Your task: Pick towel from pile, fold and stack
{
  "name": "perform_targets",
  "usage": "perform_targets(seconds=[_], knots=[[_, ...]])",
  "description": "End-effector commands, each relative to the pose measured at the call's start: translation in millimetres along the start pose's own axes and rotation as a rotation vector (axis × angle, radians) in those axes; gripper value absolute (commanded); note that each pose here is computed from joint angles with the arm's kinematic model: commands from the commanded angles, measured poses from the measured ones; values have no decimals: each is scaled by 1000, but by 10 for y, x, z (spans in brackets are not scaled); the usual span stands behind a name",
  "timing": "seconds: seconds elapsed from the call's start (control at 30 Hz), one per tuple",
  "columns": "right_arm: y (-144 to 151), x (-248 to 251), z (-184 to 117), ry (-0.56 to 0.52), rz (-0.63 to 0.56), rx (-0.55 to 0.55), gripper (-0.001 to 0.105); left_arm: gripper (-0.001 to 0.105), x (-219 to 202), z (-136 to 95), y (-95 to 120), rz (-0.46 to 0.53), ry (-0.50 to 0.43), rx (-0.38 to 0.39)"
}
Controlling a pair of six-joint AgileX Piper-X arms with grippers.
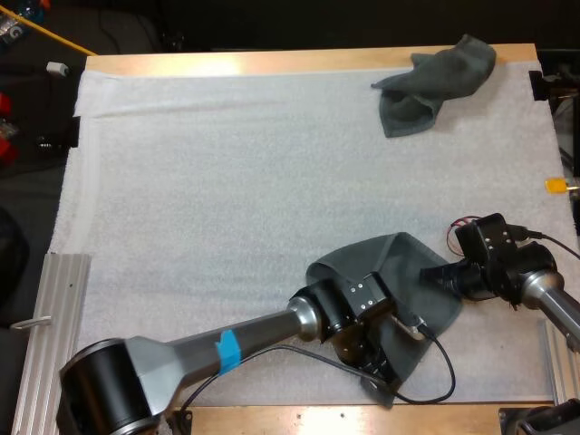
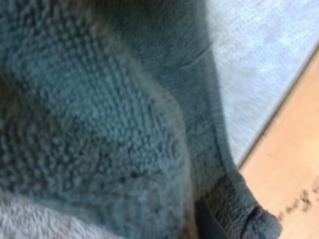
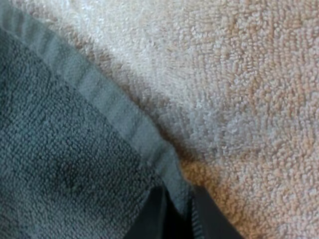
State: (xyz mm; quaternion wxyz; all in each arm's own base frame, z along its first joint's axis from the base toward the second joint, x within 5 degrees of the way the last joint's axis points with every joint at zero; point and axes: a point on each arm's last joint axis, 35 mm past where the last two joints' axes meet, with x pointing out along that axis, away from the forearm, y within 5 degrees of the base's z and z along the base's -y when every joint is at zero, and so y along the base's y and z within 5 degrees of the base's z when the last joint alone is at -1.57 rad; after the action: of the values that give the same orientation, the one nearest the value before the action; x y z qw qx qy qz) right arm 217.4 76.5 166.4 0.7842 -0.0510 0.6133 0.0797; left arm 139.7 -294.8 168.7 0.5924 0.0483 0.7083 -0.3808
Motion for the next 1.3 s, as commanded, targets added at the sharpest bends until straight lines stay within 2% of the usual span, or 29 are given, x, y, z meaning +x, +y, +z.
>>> perform_targets(seconds=[0.0, 0.07, 0.23, 0.43, 0.53, 0.7, 0.93, 1.07, 1.27], knots=[[-1, -32, -6, -4, 11, -6, 0, 0, -102, -34, -69, -14, -7, 30], [5, -70, -5, -17, 31, -6, 0, 0, -218, -91, -102, -14, -10, 69], [-2, -393, -16, -136, 53, -6, 0, 0, -591, -292, -147, 25, -34, 154], [3, -946, -89, -252, 126, -16, 0, 0, -1036, -454, -85, 21, -94, 163], [21, -1191, -135, -291, 218, -8, 0, 0, -1238, -482, -41, 33, -98, 172], [135, -1509, -208, -339, 275, -35, 0, 0, -1520, -485, -103, 78, -89, 221], [370, -1839, -324, -332, 243, -96, 0, 0, -1855, -525, -232, 187, -95, 280], [445, -2037, -380, -348, 194, -135, 0, 0, -1954, -577, -268, 191, -88, 293], [490, -2266, -525, -295, 172, -143, 0, 0, -2105, -745, -248, 291, -125, 295]])
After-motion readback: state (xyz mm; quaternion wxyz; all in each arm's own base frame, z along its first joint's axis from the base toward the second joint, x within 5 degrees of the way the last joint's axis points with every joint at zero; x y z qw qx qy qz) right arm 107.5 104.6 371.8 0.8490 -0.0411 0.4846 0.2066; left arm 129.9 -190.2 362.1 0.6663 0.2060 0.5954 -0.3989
